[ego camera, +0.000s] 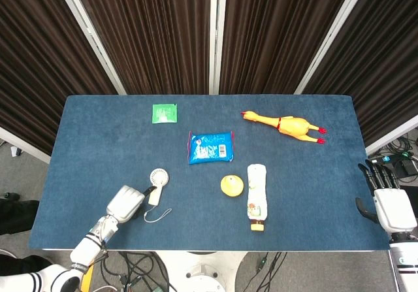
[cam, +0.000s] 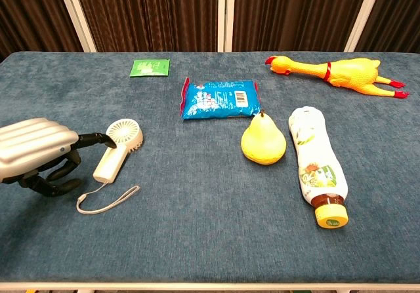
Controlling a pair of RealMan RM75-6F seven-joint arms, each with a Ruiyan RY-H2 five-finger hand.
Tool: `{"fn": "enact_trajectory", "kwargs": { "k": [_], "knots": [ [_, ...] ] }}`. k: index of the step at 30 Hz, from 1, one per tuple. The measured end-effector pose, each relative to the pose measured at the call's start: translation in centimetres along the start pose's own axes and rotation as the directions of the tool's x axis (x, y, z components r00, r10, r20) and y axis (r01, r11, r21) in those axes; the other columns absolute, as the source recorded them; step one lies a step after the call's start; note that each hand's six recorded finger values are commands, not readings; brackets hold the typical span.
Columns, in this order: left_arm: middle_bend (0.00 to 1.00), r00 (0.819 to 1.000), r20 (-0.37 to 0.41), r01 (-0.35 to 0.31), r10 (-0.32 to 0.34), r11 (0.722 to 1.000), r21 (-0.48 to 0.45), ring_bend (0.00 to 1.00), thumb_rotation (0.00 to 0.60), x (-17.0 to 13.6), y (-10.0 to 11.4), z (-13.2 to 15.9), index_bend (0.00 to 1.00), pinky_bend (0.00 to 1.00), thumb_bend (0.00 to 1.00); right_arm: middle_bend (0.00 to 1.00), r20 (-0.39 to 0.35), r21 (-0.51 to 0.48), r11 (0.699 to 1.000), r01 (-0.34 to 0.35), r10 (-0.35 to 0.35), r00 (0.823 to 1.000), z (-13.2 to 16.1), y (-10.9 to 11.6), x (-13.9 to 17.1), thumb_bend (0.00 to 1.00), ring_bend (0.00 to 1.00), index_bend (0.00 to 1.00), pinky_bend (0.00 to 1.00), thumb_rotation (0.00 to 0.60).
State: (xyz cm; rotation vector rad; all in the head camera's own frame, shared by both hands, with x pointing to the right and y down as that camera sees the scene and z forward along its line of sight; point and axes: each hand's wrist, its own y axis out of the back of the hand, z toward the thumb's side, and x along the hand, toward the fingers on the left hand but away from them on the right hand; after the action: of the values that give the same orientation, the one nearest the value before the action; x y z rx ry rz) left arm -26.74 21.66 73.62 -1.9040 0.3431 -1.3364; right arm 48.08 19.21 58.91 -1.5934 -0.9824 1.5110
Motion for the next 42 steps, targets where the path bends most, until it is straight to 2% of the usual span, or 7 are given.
{"fn": "enact_trajectory", "kwargs": {
  "k": [10,21,30,32,36,39,42],
  "knots": [
    [0.79,0.999,-0.003,-0.033,0.033,0.999,-0.005,0.81,0.600,-0.1,1.1,-0.1,0.18,0.85,0.41,0.00,-0.004,0.000,1.000,0.005,-0.005,1.000,0.1,0.2,0.0,0.33,0.00,0.00,0.00,0.600],
    [0.79,0.984,0.009,-0.180,0.180,0.983,-0.038,0.81,0.600,-1.7,5.6,0.3,0.18,0.84,0.41,0.00,-0.006,0.002,1.000,0.010,-0.010,1.000,0.2,0.3,0.1,0.33,0.00,0.00,0.00,0.600],
    [0.79,0.970,-0.040,-0.240,0.239,0.970,-0.034,0.80,0.600,-3.6,7.0,-1.4,0.18,0.84,0.40,0.00,-0.009,0.004,1.000,0.011,-0.011,1.000,0.3,0.3,0.2,0.33,0.00,0.00,0.00,0.600],
    [0.73,0.963,-0.062,-0.263,0.261,0.964,-0.033,0.74,0.600,-3.9,7.3,-2.0,0.18,0.79,0.38,0.00,-0.009,0.005,1.000,0.013,-0.013,1.000,0.3,0.3,0.2,0.33,0.00,0.00,0.00,0.600],
    [0.37,0.929,-0.138,-0.352,0.345,0.935,-0.034,0.30,0.600,-5.2,7.9,-4.5,0.17,0.53,0.28,0.00,-0.009,0.006,1.000,0.015,-0.015,1.000,0.4,0.3,0.2,0.33,0.00,0.00,0.00,0.600],
    [0.20,0.886,-0.214,-0.426,0.412,0.905,-0.017,0.16,0.600,-6.6,8.4,-7.1,0.17,0.35,0.19,0.00,-0.011,0.008,1.000,0.015,-0.014,1.000,0.5,0.2,0.2,0.33,0.00,0.00,0.00,0.600],
    [0.17,0.845,-0.293,-0.472,0.448,0.881,-0.015,0.13,0.600,-8.3,8.7,-9.7,0.17,0.28,0.14,0.00,-0.011,0.010,1.000,0.012,-0.012,1.000,0.5,0.1,0.2,0.33,0.00,0.00,0.00,0.600]
  ]
}}
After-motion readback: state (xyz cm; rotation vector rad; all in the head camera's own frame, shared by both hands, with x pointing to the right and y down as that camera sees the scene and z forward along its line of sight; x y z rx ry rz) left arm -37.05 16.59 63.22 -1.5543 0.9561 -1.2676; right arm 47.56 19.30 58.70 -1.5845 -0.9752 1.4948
